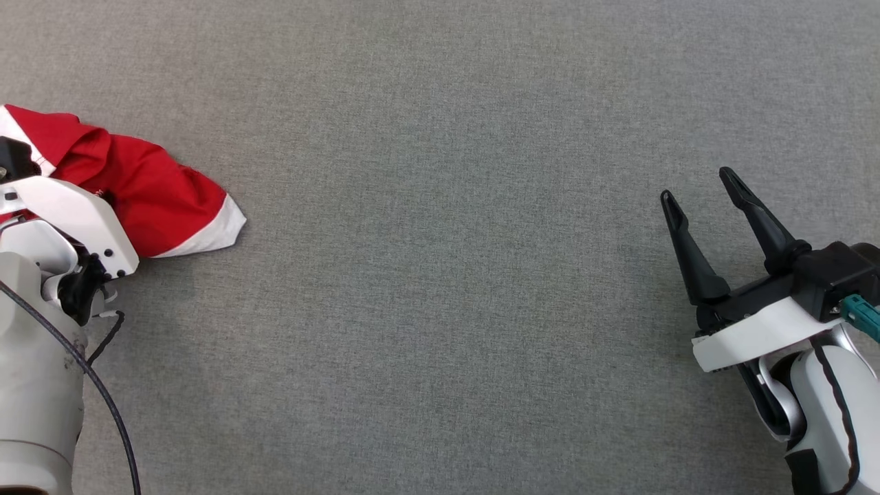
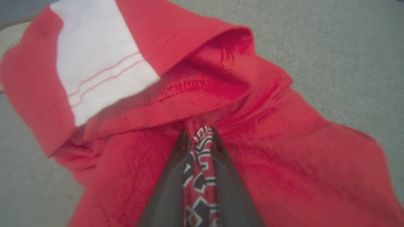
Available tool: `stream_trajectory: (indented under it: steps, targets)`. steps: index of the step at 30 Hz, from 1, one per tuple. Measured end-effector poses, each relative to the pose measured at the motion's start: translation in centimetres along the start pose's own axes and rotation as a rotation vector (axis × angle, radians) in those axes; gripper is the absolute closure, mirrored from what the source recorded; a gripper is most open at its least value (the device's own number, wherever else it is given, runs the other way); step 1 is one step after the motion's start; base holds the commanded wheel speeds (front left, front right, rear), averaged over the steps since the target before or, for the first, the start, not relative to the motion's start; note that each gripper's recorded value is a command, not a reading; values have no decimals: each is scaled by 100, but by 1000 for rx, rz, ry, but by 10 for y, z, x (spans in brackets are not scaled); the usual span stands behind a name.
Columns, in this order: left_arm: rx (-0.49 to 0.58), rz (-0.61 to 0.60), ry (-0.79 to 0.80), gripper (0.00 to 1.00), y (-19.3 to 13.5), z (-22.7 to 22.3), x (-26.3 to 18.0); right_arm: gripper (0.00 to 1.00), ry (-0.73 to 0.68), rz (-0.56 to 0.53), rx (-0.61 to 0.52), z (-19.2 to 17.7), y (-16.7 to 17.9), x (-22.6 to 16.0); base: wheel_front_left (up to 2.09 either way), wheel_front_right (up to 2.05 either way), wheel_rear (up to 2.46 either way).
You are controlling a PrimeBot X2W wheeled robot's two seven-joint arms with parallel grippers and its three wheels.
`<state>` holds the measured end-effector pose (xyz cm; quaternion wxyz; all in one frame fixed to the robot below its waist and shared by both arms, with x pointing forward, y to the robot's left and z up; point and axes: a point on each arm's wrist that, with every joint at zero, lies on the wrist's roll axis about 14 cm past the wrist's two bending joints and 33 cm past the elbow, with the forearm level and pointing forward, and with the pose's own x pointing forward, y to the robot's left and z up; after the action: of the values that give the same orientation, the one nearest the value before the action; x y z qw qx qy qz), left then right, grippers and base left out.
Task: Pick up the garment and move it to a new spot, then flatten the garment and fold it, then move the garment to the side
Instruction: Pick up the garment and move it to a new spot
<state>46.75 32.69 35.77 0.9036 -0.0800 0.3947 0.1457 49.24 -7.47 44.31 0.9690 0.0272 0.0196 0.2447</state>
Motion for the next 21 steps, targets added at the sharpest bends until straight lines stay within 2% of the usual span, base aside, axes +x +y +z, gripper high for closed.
stream_trajectory:
  steps: [7, 11, 12, 21]
  targets:
    - [24, -16, -191, 100, -5, 34, -12, 0, -8, 2, 7, 5, 6, 1, 0, 0, 0]
    - [20, -98, -391, 100, -31, 71, -31, 0, -27, 0, 5, 16, 11, -1, 0, 0, 0]
    - [20, -98, -391, 100, -31, 71, -31, 0, -27, 0, 5, 16, 11, -1, 0, 0, 0]
    - [-21, -421, -690, 100, -146, 128, -106, 0, -117, -67, -1, 58, 6, -15, 0, 0, 0]
